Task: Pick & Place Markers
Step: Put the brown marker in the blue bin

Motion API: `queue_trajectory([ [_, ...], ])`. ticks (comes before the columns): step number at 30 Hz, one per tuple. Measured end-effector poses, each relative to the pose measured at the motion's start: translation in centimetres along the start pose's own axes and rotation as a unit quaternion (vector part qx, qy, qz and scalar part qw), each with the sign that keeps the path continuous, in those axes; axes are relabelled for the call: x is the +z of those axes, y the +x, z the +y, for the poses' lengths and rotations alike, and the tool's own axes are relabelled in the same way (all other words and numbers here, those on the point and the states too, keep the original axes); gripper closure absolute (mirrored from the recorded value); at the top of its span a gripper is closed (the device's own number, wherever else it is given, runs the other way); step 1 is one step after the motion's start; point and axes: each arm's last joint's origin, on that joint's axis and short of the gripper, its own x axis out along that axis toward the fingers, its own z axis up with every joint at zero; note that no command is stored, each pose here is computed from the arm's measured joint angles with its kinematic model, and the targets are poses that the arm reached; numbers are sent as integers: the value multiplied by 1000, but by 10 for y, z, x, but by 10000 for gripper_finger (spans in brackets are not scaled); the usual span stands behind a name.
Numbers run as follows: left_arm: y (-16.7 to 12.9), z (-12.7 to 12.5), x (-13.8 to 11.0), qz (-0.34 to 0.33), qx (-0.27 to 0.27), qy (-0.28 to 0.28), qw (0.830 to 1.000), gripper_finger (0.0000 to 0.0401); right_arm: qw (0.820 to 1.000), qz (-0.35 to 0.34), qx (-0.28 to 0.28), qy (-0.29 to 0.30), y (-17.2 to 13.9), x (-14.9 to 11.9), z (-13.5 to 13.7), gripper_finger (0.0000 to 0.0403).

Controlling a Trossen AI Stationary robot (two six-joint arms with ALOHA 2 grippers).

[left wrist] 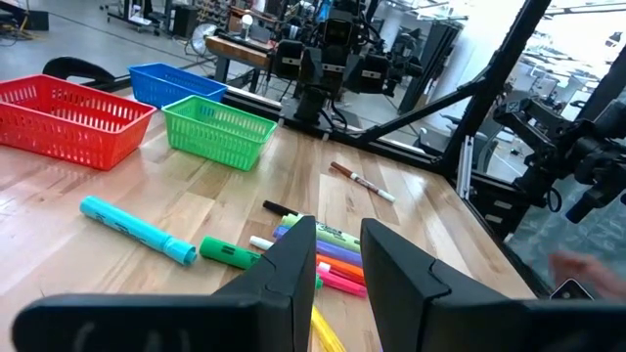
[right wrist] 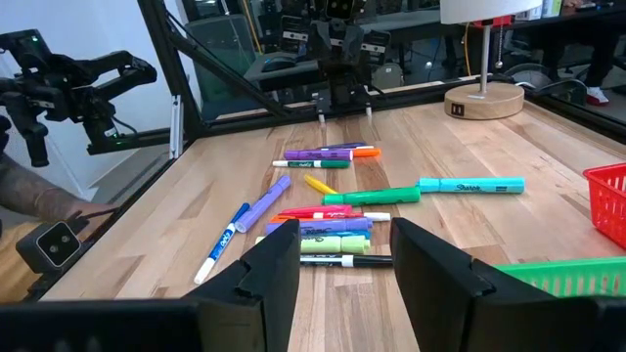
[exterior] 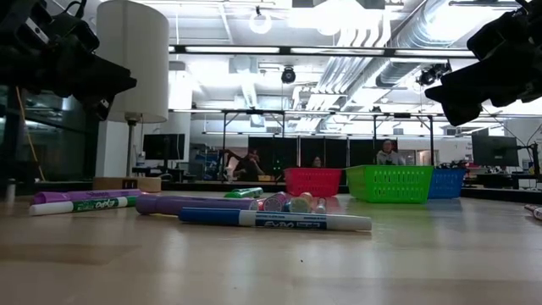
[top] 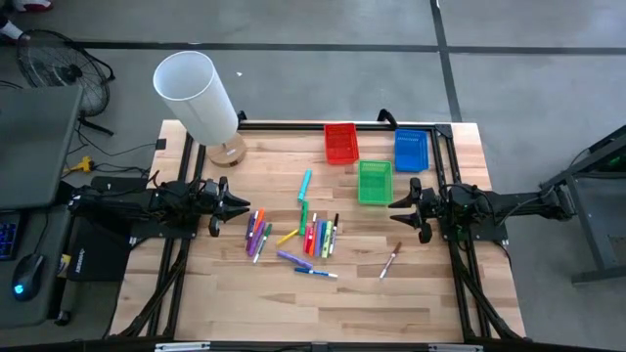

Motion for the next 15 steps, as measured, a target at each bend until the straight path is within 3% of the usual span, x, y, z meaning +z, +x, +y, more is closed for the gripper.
queue_trajectory([
  [10,0,0,0,0,0,0,1000,318,1000,-1,-2,-3,0,0,0,253],
  [15,0,0,0,0,0,0,1000,318,999,-6,-23,-34,0,1,-1,253],
])
